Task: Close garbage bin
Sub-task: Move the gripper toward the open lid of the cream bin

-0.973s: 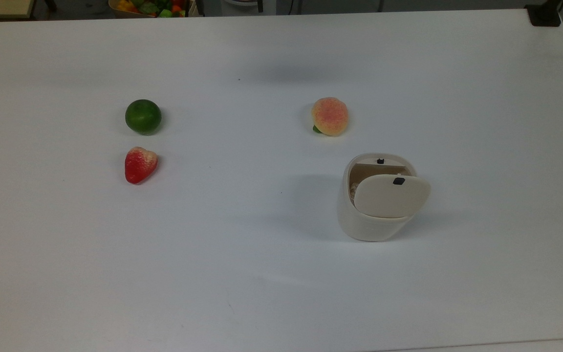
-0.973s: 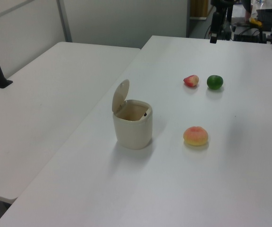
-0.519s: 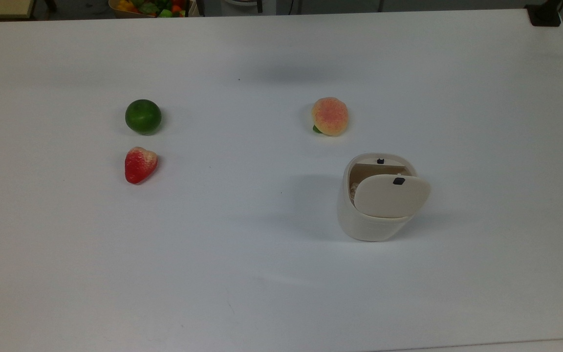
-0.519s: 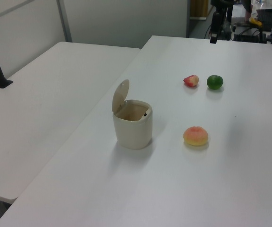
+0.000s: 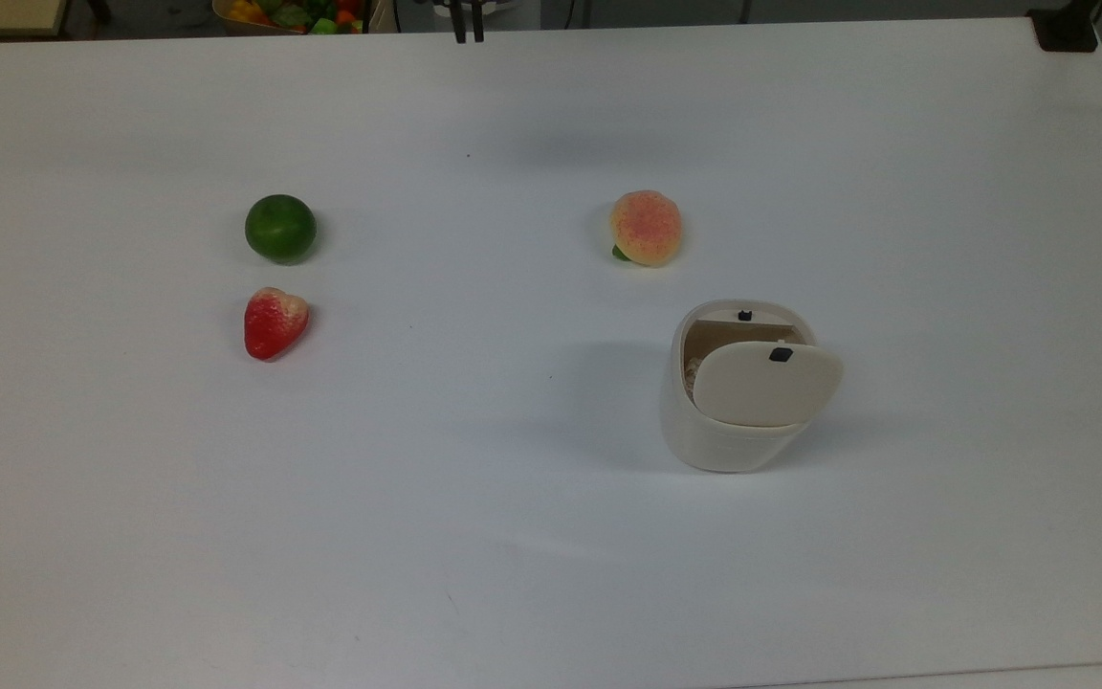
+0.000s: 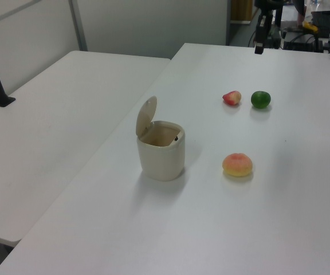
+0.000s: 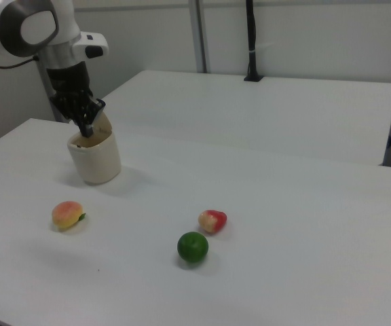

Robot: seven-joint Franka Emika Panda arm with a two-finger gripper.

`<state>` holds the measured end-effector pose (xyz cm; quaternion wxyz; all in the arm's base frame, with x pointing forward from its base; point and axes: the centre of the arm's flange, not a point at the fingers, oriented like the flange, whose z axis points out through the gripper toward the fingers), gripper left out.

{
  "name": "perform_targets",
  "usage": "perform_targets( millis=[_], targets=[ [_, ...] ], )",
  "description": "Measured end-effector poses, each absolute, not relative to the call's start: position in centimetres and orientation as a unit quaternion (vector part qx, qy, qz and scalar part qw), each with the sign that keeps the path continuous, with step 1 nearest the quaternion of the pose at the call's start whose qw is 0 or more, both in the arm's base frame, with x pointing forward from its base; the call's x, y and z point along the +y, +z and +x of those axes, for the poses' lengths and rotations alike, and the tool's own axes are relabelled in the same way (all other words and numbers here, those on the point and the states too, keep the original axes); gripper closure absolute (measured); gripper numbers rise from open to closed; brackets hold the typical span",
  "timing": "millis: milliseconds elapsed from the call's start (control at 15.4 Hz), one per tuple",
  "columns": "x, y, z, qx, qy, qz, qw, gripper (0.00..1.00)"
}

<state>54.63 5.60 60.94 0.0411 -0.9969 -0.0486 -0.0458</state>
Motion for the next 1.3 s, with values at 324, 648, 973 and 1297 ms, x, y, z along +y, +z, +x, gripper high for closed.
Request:
perform_targets(
  millis=[324, 648, 973, 1297],
  targets=[
    [6.4, 60.5, 55.0, -0.056, -0.050, -0.996, 0.045, 0.99],
    [8.3, 59.7, 57.0, -0.063, -0.095, -0.991, 0.064, 0.99],
    [10.9, 61.0, 58.5, -0.065, -0.176, -0.979, 0.079, 0.99],
    [17.4, 60.7, 60.1, -0.054, -0.256, -0.959, 0.111, 0.99]
  ],
)
